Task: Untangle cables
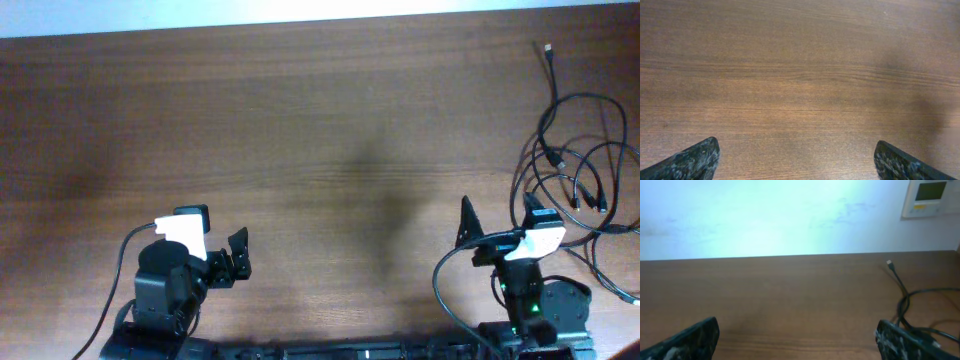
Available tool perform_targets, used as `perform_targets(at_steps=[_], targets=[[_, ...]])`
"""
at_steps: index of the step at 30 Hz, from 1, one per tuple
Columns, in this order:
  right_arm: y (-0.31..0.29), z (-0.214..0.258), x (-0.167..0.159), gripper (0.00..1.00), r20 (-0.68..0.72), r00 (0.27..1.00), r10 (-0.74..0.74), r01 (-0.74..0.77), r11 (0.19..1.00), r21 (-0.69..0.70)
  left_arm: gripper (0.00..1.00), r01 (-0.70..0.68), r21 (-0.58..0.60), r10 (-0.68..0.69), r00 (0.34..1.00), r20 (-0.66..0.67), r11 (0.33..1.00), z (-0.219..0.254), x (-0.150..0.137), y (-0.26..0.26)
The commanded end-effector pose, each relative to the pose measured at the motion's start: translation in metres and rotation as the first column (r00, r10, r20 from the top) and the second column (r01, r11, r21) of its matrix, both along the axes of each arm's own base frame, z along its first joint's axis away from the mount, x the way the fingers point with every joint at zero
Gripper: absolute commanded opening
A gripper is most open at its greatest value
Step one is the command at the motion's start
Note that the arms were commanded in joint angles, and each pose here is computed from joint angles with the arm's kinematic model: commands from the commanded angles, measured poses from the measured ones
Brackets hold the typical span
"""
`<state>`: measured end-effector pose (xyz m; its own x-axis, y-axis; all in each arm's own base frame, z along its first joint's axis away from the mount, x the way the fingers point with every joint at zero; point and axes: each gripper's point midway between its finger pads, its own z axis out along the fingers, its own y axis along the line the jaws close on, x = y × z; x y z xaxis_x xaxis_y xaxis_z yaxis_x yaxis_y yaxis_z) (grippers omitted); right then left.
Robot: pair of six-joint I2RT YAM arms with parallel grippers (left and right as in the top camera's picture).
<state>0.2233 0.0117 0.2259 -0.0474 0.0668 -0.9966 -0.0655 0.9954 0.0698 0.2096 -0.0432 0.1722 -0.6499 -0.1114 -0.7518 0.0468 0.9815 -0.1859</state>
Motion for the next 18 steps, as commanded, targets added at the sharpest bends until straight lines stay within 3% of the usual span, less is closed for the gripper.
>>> perform_targets(at_steps=[1, 7, 10, 12, 18], targets=[[0.007, -0.001, 0.006, 0.99, 0.062, 0.997, 0.040, -0.039, 0.999, -0.007, 0.99, -0.001, 0.012, 0.001, 1.000, 0.006, 1.000, 0.000, 0.000, 0.002], [0.007, 0.003, 0.016, 0.98, 0.264, 0.964, 0.039, -0.036, 0.999, -0.013, 0.99, -0.001, 0.012, 0.001, 1.000, 0.006, 1.000, 0.000, 0.000, 0.002], [0.007, -0.023, 0.021, 0.99, 0.158, 0.987, 0.039, -0.038, 0.999, -0.010, 0.99, -0.001, 0.012, 0.001, 1.000, 0.006, 1.000, 0.000, 0.000, 0.002], [0.006, -0.070, 0.022, 0.99, -0.034, 0.999, 0.035, -0.035, 0.999, -0.004, 0.99, -0.001, 0.012, 0.001, 1.000, 0.006, 1.000, 0.000, 0.000, 0.002], [0.006, -0.068, 0.022, 0.98, -0.027, 0.999, 0.032, -0.032, 0.999, -0.005, 0.99, -0.001, 0.012, 0.001, 1.000, 0.006, 1.000, 0.000, 0.000, 0.002]])
